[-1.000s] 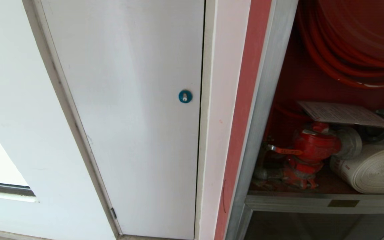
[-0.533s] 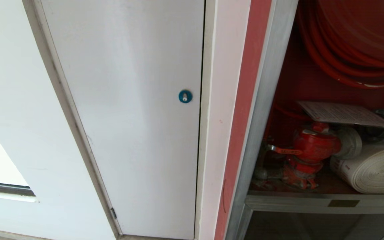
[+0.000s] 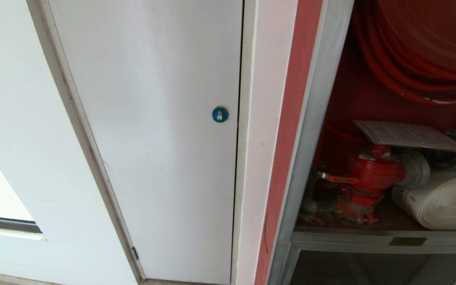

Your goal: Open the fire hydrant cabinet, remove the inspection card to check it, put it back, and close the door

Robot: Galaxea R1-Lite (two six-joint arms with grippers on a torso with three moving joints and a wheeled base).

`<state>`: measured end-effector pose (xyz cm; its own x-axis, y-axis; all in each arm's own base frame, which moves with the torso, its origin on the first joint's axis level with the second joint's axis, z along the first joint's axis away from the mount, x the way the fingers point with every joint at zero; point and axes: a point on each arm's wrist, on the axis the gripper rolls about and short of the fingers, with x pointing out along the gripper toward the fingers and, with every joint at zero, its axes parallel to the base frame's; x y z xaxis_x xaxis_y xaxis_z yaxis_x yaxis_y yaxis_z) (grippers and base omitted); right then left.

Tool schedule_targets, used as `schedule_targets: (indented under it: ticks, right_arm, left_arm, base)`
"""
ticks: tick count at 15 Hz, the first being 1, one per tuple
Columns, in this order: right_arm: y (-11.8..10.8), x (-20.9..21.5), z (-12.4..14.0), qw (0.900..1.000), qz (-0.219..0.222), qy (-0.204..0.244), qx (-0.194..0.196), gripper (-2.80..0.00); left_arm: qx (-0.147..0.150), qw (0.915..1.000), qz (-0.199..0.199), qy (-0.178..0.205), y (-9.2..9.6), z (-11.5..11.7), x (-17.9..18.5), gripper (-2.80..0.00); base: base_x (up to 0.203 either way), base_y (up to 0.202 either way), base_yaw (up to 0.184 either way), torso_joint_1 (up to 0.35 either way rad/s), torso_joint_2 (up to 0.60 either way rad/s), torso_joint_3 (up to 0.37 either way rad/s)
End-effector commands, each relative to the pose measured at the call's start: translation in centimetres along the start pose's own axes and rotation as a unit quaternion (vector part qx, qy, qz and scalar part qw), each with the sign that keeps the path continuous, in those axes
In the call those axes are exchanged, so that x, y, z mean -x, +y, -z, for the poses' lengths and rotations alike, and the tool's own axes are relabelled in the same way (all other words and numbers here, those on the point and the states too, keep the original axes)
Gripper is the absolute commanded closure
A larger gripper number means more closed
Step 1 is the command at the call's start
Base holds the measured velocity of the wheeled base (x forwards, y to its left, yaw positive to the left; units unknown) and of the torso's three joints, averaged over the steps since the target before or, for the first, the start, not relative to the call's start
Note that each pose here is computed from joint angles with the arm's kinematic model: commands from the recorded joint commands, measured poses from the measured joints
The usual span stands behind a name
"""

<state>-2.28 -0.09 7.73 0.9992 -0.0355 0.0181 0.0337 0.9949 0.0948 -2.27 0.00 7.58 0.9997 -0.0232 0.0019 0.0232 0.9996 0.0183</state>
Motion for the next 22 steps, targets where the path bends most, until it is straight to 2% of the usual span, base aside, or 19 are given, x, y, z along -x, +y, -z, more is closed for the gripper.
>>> schedule_targets:
  ticks: [1,14,22]
  right_arm:
    - [0.00,-0.02,0.04,1.000,0.000,0.001,0.000,0.00]
    - [0.00,-0.02,0.05,1.000,0.000,0.002,0.000,0.00]
    - [0.00,-0.02,0.05,1.000,0.000,0.002,0.000,0.00]
  left_arm:
    - [0.000,1.0000,0.000,0.003,0.00,0.17,-0.05,0.00]
    - [0.002,1.0000,-0.001,0.004,0.00,0.20,-0.06,0.00]
    - [0.001,1.0000,-0.001,0.004,0.00,0.19,-0.06,0.00]
  base:
    - [0.000,0.000,0.000,0.000,0.00,0.000]
    - [-0.004,0.000,0.000,0.000,0.00,0.000]
    - [-0.187,0.000,0.001,0.001,0.00,0.003]
